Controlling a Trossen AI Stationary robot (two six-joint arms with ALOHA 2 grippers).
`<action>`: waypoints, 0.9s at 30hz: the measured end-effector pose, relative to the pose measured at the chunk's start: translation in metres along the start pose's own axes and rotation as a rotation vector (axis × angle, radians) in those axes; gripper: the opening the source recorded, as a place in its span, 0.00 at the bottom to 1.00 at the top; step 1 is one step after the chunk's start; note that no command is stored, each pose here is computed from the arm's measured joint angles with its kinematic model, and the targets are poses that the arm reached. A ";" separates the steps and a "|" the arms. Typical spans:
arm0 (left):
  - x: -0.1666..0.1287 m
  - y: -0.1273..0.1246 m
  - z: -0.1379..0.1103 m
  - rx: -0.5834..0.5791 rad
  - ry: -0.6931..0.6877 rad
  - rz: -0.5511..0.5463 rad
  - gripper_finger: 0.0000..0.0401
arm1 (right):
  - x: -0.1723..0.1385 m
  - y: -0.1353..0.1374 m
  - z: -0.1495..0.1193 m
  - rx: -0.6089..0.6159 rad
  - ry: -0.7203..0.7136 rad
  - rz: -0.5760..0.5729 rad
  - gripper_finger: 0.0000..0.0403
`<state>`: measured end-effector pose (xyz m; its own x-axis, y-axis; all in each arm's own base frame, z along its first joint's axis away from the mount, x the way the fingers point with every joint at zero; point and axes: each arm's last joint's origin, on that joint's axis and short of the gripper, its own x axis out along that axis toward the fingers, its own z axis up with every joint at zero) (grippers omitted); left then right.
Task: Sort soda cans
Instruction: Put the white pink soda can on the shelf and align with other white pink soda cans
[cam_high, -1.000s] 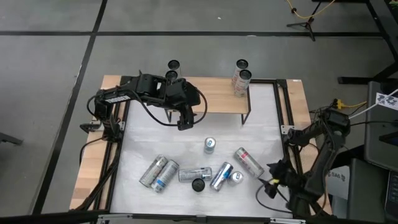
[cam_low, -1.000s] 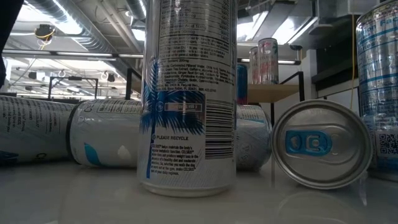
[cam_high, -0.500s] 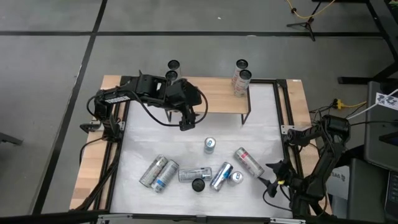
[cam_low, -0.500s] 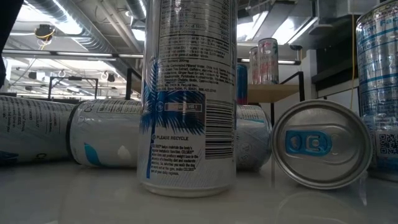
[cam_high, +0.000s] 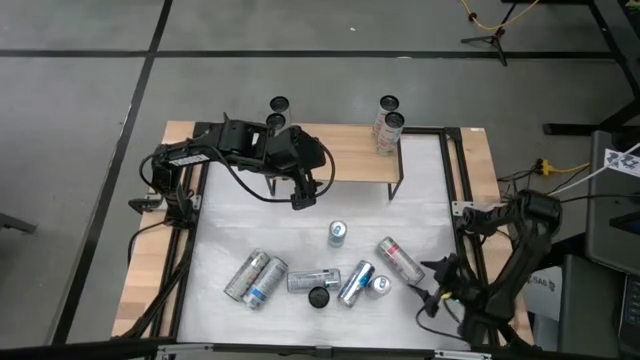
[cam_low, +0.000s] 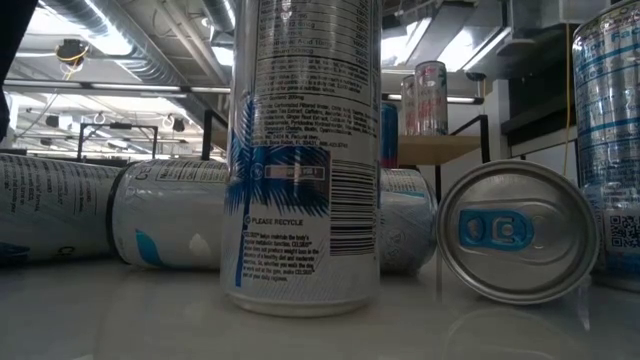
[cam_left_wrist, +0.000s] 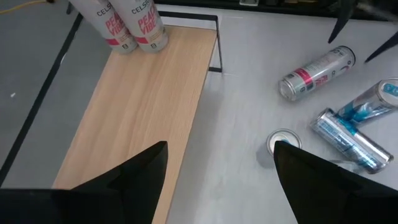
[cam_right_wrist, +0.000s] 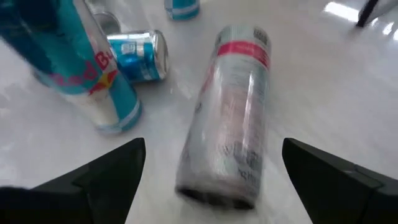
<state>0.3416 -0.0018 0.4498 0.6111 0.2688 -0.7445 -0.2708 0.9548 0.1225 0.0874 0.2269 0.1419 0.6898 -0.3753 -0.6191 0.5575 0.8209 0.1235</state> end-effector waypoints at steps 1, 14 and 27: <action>0.000 -0.001 0.000 0.002 0.000 -0.002 0.71 | 0.003 0.001 -0.001 -0.007 0.005 -0.005 0.93; -0.002 -0.008 -0.001 0.016 -0.009 -0.008 0.71 | 0.011 0.007 -0.007 -0.050 0.087 -0.016 0.93; -0.003 -0.010 -0.001 0.022 -0.009 -0.011 0.71 | 0.026 0.009 -0.025 -0.033 0.090 -0.017 0.93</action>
<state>0.3416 -0.0127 0.4501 0.6210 0.2593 -0.7397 -0.2478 0.9602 0.1286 0.0989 0.2355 0.1081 0.6352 -0.3505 -0.6882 0.5522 0.8291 0.0874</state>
